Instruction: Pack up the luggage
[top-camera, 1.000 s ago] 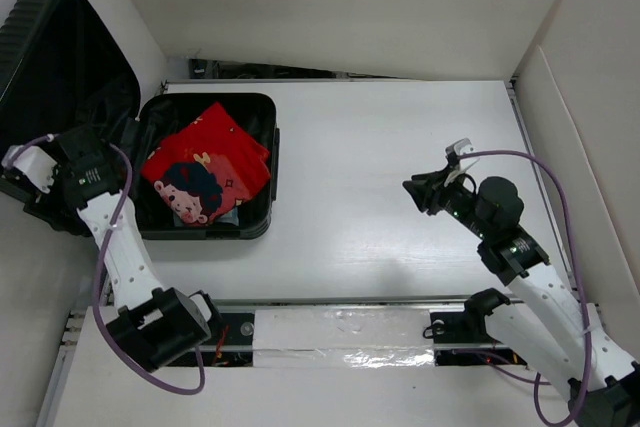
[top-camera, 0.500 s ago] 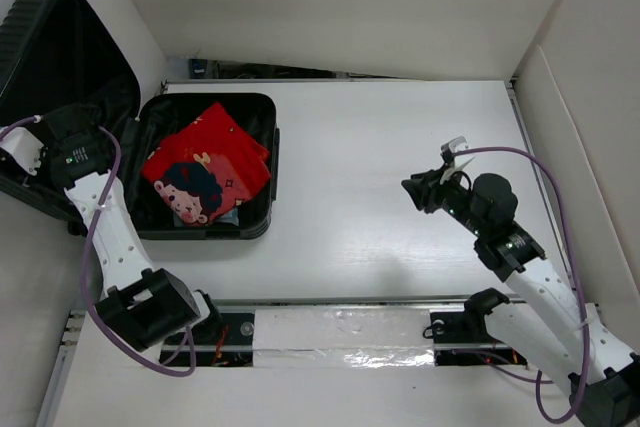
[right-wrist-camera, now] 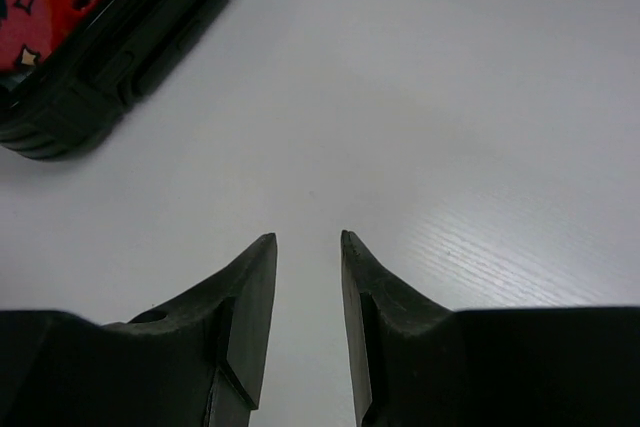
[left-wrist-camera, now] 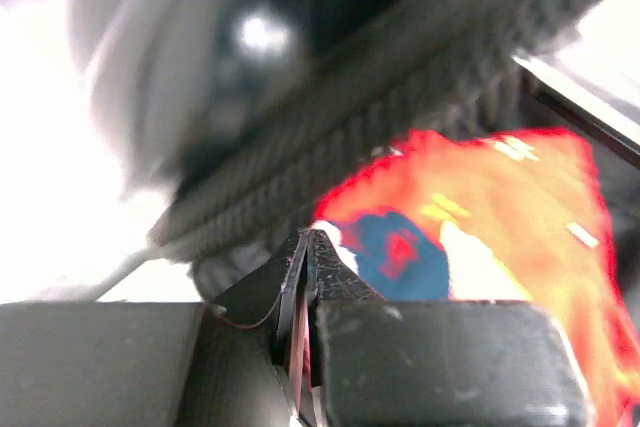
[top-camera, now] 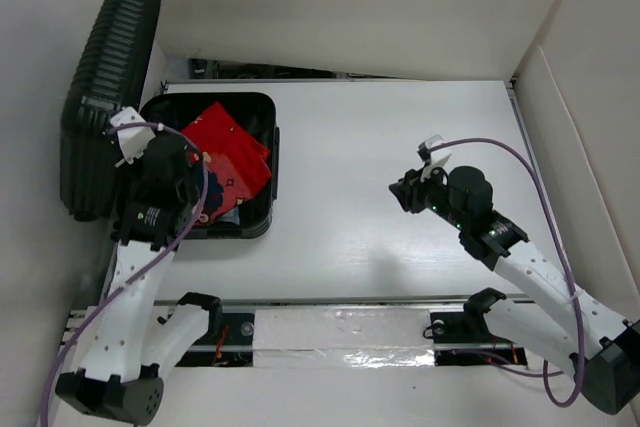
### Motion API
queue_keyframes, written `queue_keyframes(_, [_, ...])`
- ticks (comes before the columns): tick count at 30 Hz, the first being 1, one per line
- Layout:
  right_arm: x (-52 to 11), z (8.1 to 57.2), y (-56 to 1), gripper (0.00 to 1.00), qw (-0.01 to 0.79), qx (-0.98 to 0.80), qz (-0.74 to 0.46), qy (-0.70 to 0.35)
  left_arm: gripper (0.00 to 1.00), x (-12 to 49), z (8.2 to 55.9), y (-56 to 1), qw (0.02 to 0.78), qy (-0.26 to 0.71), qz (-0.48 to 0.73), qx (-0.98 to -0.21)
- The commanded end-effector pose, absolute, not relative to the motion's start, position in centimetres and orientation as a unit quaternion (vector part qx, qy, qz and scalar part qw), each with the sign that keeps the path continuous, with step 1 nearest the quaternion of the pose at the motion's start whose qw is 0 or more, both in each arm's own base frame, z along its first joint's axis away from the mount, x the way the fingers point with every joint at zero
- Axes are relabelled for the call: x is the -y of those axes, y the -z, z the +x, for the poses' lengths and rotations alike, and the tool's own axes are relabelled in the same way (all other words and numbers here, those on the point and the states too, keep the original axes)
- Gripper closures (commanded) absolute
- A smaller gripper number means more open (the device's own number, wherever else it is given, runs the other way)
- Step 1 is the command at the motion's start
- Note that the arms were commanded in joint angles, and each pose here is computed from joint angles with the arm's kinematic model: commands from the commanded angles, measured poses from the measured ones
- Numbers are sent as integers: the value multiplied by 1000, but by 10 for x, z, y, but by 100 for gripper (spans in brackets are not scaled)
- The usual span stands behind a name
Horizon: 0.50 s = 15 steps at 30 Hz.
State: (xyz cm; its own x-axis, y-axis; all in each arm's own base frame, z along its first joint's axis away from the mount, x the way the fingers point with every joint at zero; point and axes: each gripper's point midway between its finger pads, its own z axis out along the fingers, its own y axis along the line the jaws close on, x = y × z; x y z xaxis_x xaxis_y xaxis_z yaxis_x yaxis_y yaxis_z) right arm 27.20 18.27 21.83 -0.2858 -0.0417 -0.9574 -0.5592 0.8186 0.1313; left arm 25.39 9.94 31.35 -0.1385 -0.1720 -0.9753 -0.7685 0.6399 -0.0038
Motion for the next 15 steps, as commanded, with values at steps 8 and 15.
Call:
queue_keyframes(8, [-217, 278, -258, 61, 592, -748, -175, -244, 100, 35, 263, -287, 641, 62, -34, -764])
queue_keyframes(15, [-236, 282, -263, 38, 587, -754, -172, -239, 17, 116, 232, -284, 589, 251, 114, -760])
